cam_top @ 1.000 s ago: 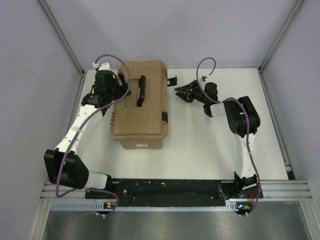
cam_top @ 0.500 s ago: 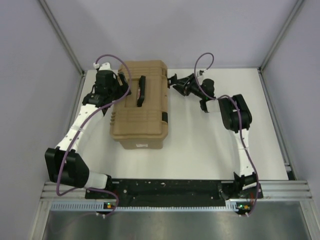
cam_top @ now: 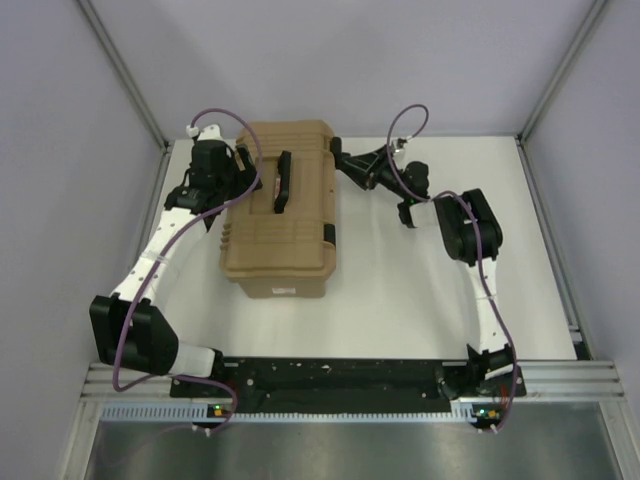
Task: Pack the tool kit
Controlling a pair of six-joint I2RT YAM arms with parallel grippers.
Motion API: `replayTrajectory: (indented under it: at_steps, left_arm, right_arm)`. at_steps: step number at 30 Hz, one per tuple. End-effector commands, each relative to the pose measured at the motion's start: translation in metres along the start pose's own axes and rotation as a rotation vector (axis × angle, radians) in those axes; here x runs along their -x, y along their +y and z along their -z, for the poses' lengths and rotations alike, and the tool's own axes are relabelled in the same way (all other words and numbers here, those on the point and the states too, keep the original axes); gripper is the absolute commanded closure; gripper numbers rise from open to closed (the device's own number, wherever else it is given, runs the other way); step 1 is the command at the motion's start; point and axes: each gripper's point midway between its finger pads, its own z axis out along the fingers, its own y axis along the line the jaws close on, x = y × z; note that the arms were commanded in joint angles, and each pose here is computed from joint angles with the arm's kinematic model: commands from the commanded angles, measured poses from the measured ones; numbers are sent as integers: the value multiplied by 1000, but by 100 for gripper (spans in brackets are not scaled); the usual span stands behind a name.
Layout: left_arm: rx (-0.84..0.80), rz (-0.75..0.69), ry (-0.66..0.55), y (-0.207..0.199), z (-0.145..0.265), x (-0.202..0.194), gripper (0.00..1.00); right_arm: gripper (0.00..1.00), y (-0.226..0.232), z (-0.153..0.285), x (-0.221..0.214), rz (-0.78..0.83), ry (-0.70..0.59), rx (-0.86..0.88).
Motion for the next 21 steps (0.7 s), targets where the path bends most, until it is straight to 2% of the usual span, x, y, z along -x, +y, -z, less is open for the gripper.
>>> replayTrajectory:
  at_steps: [1,7,14,21]
  left_arm:
    - [-28,8,-35,-5,0,12,15]
    - [-30,5,-35,-5,1,12,15]
    - [-32,3,-32,-6,0,11,15]
    - [-47,-9,-24,-7,1,9,15]
  right_arm:
    - [47,51,-9,-12,127,42,58]
    - [36,55,-18,-10,203,55,-22]
    - [33,53,-26,-13,225,85,-64]
    - [23,24,-14,-11,326,89,-314]
